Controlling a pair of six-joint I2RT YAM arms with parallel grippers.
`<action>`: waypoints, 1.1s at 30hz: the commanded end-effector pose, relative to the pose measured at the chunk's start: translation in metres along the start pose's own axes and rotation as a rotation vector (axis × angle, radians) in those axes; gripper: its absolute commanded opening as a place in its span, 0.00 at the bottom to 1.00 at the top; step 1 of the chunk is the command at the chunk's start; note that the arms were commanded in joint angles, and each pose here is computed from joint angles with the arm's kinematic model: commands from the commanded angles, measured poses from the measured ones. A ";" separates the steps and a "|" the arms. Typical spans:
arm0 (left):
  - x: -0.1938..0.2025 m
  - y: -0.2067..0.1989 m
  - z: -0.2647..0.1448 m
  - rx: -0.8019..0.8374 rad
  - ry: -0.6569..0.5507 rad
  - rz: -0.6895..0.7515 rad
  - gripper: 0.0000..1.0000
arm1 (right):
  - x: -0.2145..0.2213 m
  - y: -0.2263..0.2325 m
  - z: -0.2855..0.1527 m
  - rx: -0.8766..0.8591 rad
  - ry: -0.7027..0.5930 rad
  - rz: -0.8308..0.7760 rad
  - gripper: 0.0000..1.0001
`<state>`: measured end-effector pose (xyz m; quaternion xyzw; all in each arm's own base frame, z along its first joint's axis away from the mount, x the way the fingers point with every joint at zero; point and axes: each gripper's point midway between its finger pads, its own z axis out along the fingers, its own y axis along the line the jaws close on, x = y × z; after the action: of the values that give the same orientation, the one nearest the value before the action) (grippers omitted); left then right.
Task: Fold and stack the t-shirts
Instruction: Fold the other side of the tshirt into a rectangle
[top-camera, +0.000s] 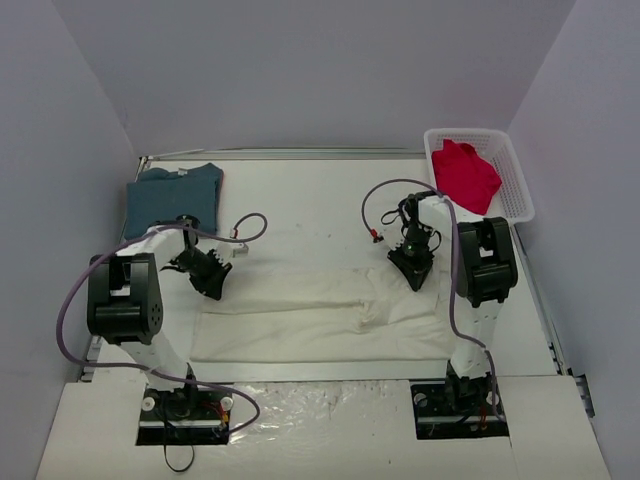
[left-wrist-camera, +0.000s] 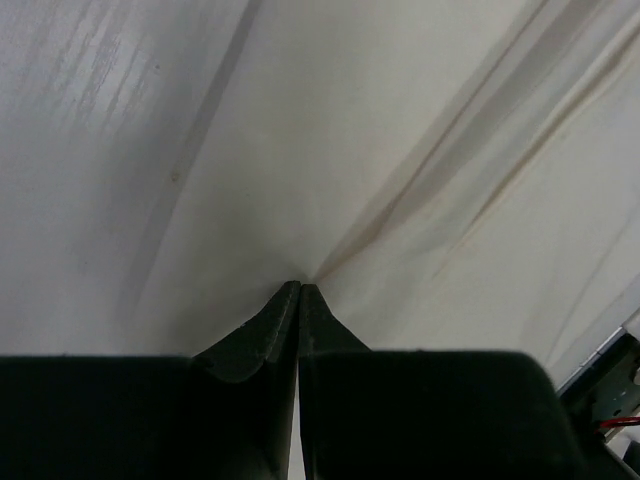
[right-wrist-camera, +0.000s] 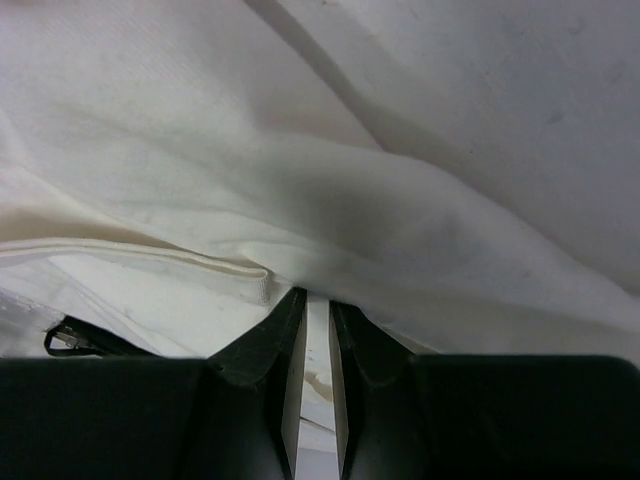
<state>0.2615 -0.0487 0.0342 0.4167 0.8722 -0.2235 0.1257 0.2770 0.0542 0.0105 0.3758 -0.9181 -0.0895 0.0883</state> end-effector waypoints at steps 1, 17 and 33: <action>0.002 0.022 0.001 -0.074 0.087 0.002 0.02 | 0.005 -0.005 0.003 -0.001 0.047 0.019 0.12; -0.003 0.078 0.023 -0.217 0.226 -0.080 0.02 | -0.095 -0.066 -0.006 0.047 -0.104 0.067 0.08; -0.020 0.091 -0.026 -0.374 0.189 -0.173 0.02 | -0.161 -0.086 -0.052 0.095 -0.321 0.078 0.15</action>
<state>0.3499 -0.0096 0.0249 0.3315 0.9378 -0.0512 0.0894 0.4649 0.0969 0.0128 0.3284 -0.9387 -0.0847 -0.0617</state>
